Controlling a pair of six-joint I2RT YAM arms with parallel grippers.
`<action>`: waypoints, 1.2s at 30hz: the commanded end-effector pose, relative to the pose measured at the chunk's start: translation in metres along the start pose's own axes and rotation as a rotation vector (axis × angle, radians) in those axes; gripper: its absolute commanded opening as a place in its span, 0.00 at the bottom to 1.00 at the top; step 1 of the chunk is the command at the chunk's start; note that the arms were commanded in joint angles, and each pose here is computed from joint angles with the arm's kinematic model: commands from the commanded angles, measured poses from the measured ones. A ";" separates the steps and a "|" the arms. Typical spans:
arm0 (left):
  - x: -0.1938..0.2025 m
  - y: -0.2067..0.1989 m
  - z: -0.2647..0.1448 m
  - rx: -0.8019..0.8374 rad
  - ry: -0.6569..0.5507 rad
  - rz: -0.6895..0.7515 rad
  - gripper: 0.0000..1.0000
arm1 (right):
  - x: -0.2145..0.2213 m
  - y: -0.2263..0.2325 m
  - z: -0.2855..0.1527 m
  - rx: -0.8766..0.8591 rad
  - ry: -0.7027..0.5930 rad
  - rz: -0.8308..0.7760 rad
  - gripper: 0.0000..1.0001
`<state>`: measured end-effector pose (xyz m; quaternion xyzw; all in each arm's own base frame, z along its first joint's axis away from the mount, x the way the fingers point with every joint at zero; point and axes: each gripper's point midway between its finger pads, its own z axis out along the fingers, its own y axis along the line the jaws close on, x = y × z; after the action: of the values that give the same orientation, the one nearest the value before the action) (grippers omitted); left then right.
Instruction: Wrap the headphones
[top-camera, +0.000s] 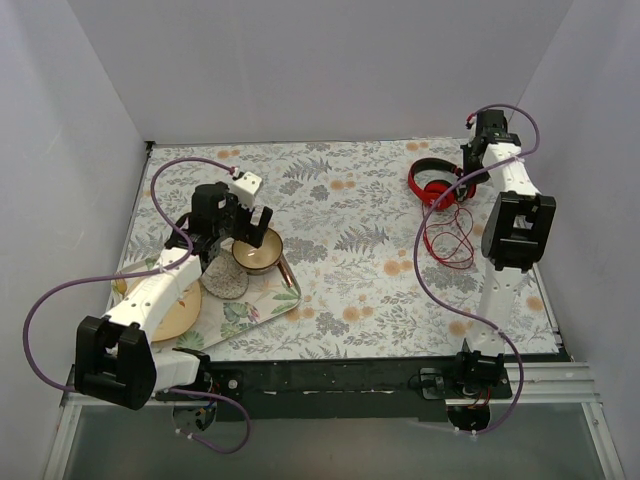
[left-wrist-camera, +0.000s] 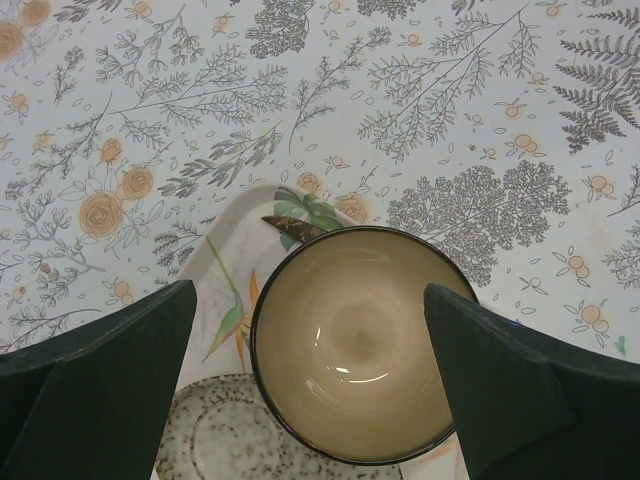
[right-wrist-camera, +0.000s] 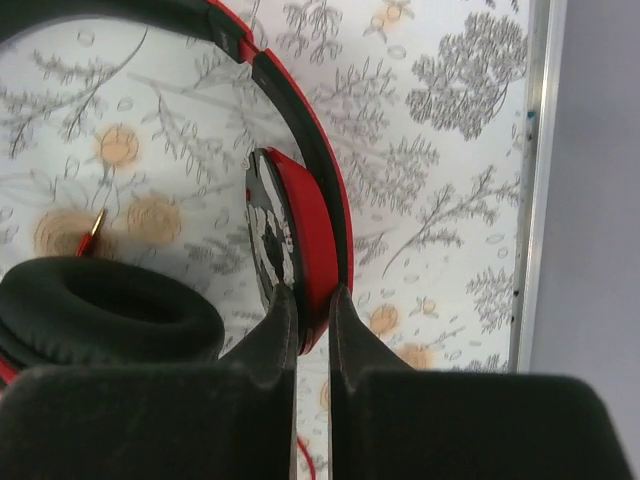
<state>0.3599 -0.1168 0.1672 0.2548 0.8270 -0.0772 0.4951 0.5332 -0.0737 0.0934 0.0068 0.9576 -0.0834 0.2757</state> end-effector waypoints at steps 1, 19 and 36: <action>-0.032 -0.002 -0.012 0.029 -0.062 0.000 0.98 | -0.049 0.003 -0.076 -0.032 -0.243 -0.016 0.01; -0.121 -0.060 -0.016 0.183 -0.190 -0.067 0.98 | -0.028 0.201 -0.260 -0.211 -0.781 -0.349 0.01; -0.085 -0.012 0.045 -0.132 -0.048 -0.070 0.81 | 0.000 0.300 -0.317 -0.329 -0.866 -0.455 0.01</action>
<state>0.4053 -0.1962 0.1940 0.2240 0.8385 -0.1101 0.4843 0.3711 0.2677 0.2490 -0.3358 0.7712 -0.0052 0.5408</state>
